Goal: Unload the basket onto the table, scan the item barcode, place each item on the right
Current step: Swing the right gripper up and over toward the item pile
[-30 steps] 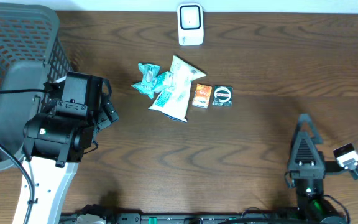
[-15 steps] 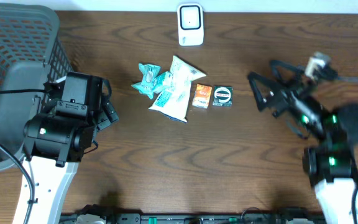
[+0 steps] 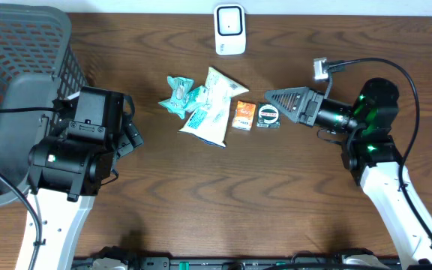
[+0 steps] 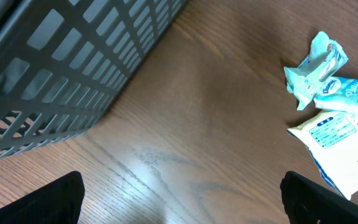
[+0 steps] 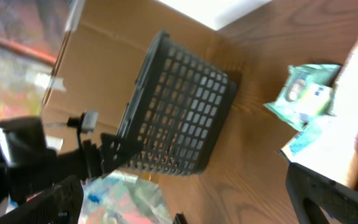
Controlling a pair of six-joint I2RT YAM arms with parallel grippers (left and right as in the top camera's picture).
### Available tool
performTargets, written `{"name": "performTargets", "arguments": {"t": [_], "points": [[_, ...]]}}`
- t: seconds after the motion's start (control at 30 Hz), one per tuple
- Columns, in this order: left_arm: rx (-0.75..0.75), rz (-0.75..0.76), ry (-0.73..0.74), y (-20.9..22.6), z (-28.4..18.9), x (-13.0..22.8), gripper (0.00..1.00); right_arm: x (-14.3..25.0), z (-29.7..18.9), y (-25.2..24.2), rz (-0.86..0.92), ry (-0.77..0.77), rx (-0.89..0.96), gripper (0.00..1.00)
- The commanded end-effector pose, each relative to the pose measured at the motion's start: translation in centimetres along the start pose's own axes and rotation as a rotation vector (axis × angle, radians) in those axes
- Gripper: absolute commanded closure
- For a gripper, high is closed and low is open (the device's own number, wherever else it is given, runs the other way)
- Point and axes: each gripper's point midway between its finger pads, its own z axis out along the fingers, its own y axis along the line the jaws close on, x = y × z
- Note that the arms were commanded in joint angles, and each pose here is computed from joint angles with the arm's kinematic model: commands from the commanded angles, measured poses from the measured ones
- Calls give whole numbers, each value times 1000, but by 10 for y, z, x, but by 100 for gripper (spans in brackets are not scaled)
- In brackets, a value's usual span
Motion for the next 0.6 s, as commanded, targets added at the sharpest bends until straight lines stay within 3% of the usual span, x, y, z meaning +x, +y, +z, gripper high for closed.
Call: {"name": "performTargets", "arguments": {"t": [0.0,0.1,0.33,0.57], "points": [[-19,-9,-13,4,-1,-3,0,-3,3,19,-98,-11,-23,1],[-19,-9,-13,4,0,-3,0,-15,5,23,-101,-52,-8,1],[-19,-9,-13,4,-1,-3,0,-51,5,109,-169,-46,-85,1],[-19,-9,-13,4,-1,-3,0,-43,15,159,-188,15,-138,1]]}}
